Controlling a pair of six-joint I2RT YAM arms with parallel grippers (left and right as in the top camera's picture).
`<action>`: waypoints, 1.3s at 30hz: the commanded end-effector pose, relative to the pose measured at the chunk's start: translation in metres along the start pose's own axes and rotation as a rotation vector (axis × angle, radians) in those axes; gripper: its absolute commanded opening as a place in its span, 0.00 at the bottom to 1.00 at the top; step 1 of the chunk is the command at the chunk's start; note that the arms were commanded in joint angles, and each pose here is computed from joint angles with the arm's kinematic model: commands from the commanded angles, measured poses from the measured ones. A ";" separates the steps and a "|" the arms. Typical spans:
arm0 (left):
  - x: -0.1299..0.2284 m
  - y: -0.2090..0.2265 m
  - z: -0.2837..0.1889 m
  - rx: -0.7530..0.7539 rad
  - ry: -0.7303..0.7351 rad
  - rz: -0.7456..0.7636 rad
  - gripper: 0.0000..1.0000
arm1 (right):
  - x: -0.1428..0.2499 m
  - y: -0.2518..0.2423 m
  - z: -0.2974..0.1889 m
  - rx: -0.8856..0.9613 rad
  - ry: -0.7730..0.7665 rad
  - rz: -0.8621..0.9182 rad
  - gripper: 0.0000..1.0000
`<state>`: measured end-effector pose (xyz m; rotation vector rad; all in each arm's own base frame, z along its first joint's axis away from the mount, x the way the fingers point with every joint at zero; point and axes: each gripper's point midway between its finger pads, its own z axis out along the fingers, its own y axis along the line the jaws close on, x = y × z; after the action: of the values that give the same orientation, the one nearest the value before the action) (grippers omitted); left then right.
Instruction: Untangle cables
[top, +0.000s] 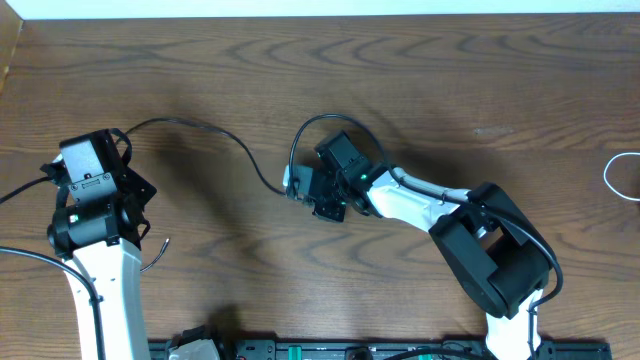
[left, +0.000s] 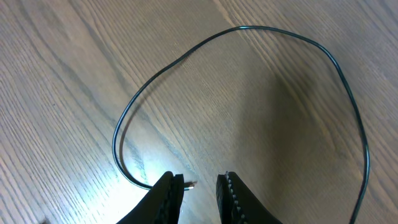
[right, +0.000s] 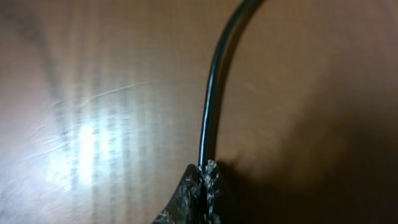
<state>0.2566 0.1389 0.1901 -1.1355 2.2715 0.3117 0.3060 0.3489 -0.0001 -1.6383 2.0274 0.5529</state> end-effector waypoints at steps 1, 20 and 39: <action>-0.006 -0.001 -0.005 0.008 -0.015 -0.014 0.25 | 0.051 -0.050 -0.006 0.245 0.168 0.249 0.01; -0.007 -0.001 -0.005 0.008 -0.016 -0.014 0.25 | 0.326 -0.127 -0.194 1.001 0.491 1.767 0.01; -0.006 -0.001 -0.005 0.011 -0.014 -0.014 0.25 | 0.259 -0.151 -0.143 0.514 0.079 1.951 0.01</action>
<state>0.2569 0.1379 0.1897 -1.1342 2.2749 0.3038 0.4197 -0.0113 -0.0012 1.0624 2.6623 0.3589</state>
